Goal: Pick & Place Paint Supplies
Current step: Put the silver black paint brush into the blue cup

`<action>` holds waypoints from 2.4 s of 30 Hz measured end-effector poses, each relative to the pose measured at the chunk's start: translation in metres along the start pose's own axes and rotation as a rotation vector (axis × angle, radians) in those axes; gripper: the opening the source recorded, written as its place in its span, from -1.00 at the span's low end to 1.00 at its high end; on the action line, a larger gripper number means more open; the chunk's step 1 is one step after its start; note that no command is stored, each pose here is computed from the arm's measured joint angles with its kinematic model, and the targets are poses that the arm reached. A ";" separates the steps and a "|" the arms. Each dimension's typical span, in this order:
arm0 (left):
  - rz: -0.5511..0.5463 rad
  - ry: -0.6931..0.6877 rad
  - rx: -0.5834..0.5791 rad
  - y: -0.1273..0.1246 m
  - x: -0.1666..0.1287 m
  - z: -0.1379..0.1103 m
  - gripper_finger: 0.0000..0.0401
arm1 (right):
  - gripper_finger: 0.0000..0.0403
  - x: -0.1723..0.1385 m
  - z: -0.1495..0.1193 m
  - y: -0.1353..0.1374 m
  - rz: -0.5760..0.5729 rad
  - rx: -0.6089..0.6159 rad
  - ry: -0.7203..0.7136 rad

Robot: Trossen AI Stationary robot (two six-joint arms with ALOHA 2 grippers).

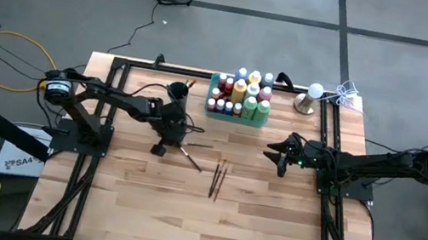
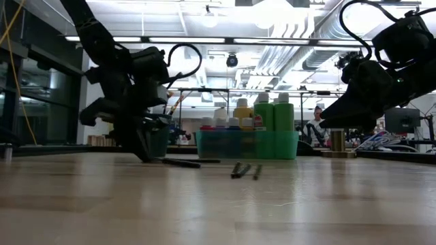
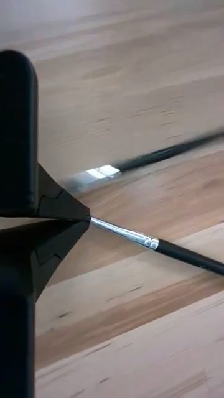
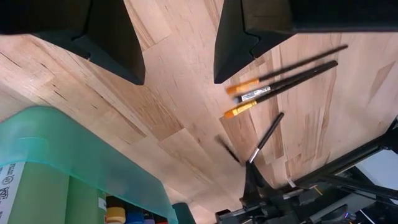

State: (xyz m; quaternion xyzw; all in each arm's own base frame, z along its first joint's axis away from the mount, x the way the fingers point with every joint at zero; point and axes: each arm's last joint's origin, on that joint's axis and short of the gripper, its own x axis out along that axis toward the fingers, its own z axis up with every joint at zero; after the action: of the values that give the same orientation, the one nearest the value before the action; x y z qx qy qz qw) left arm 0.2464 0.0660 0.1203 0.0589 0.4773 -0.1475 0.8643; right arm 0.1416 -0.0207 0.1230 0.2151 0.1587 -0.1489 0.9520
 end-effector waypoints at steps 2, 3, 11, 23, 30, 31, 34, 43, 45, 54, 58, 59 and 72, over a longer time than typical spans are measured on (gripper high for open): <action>-0.006 0.029 -0.023 -0.002 -0.007 0.002 -0.99 | -0.08 0.000 0.000 0.000 0.000 0.000 0.000; -0.012 0.044 -0.037 -0.002 -0.012 0.004 -0.99 | -0.08 0.000 0.000 0.000 0.000 0.000 0.000; 0.057 0.230 -0.157 -0.006 -0.057 0.029 -1.00 | -0.08 0.000 0.000 0.000 0.000 0.000 0.000; 0.415 0.501 0.049 -0.048 -0.136 0.107 -1.00 | -0.08 0.000 0.000 0.000 0.000 0.000 0.000; 0.731 0.601 0.274 -0.065 -0.178 0.131 -1.00 | -0.08 0.000 0.000 0.000 0.000 0.000 0.000; 0.760 0.627 0.314 -0.065 -0.180 0.131 -1.00 | -0.08 0.000 0.000 0.000 0.000 0.000 0.000; 0.836 0.716 0.429 -0.062 -0.184 0.132 -1.00 | -0.08 0.000 0.000 0.000 0.000 0.000 0.000; 0.892 0.956 0.459 -0.020 -0.183 0.123 -1.00 | -0.08 0.000 0.000 0.000 0.000 0.000 0.000; 0.910 1.003 0.441 -0.008 -0.181 0.121 -1.00 | -0.08 0.000 0.000 0.000 0.000 0.000 0.000; 0.838 1.077 0.381 0.029 -0.170 0.111 -1.00 | -0.08 0.000 0.000 0.000 0.000 0.000 0.000; 0.800 1.115 0.372 0.040 -0.162 0.107 -1.00 | -0.08 0.000 0.000 0.000 0.000 0.000 0.000; 0.789 1.122 0.370 0.043 -0.161 0.106 -1.00 | -0.08 0.000 0.000 0.000 0.000 0.000 0.000; 0.715 1.107 0.383 0.050 -0.151 0.105 -0.82 | -0.08 0.000 0.000 0.000 0.000 0.000 0.000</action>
State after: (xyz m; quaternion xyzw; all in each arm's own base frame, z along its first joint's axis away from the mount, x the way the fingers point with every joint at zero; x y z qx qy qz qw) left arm 0.2705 0.1180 0.3020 0.4314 0.7654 0.1167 0.4631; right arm 0.1416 -0.0207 0.1230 0.2151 0.1587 -0.1490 0.9520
